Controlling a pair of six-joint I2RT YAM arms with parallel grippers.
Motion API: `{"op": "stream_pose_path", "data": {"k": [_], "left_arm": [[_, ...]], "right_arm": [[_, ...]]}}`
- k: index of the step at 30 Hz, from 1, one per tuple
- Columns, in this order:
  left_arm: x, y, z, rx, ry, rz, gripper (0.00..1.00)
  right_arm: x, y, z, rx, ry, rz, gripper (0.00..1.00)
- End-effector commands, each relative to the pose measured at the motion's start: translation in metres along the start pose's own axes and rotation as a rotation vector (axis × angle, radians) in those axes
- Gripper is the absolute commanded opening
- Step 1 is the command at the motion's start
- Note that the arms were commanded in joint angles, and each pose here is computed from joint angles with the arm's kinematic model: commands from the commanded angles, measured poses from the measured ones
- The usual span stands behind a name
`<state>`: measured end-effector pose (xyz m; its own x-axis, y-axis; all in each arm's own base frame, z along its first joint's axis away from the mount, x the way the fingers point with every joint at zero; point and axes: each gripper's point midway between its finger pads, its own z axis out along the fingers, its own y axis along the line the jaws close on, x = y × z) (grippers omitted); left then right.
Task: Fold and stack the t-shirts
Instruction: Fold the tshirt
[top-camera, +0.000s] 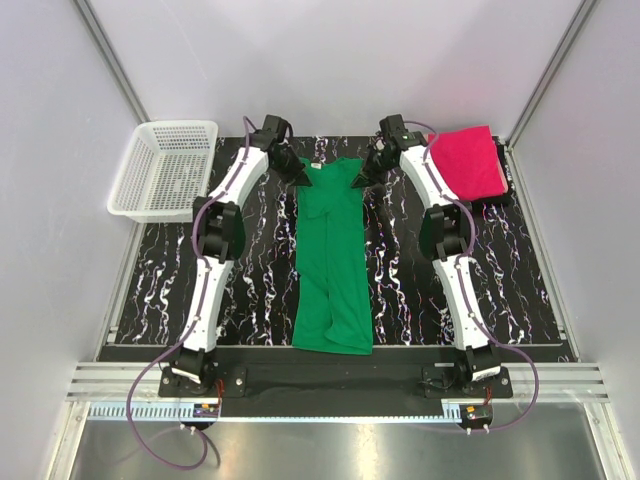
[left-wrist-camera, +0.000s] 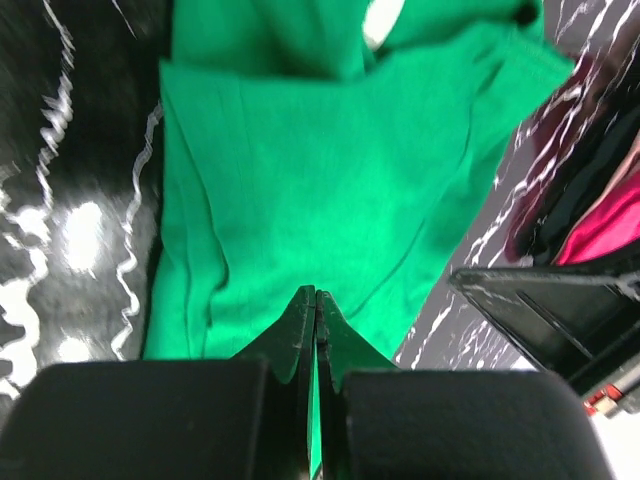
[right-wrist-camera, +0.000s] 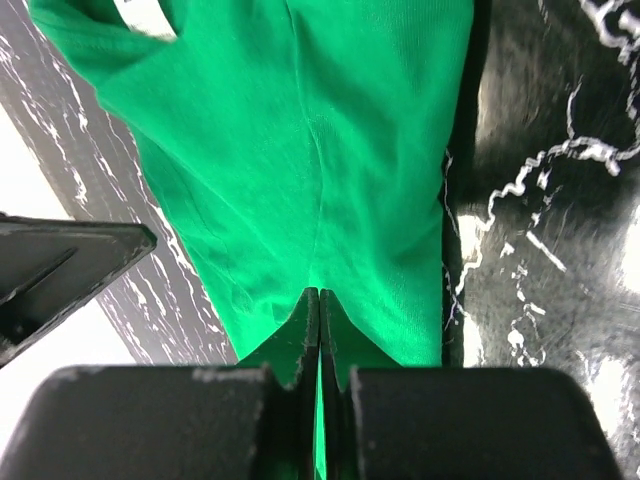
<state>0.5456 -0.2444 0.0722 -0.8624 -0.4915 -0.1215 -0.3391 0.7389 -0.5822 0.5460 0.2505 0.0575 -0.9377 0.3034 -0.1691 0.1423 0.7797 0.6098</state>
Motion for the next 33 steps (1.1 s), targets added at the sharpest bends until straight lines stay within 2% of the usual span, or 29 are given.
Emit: {"op": "stream_pose_path", "data": {"k": [1,13,22,33], "left_arm": [[-0.015,-0.008,0.001,0.036,-0.046,0.011,0.0],[-0.004,0.006,0.027,-0.007,-0.019,-0.01,0.0],[-0.013,0.01,0.035,-0.015,-0.047,-0.031,0.0],[-0.031,-0.003,0.043,0.05,-0.104,-0.049,0.0]], "right_arm": [[-0.012,0.004,0.002,-0.022,-0.042,-0.023,0.0],[-0.002,-0.022,0.022,0.04,-0.001,0.017,0.0],[-0.013,-0.034,0.028,0.065,-0.036,0.031,0.0],[-0.031,-0.039,0.029,0.037,-0.08,0.045,0.0]]}}
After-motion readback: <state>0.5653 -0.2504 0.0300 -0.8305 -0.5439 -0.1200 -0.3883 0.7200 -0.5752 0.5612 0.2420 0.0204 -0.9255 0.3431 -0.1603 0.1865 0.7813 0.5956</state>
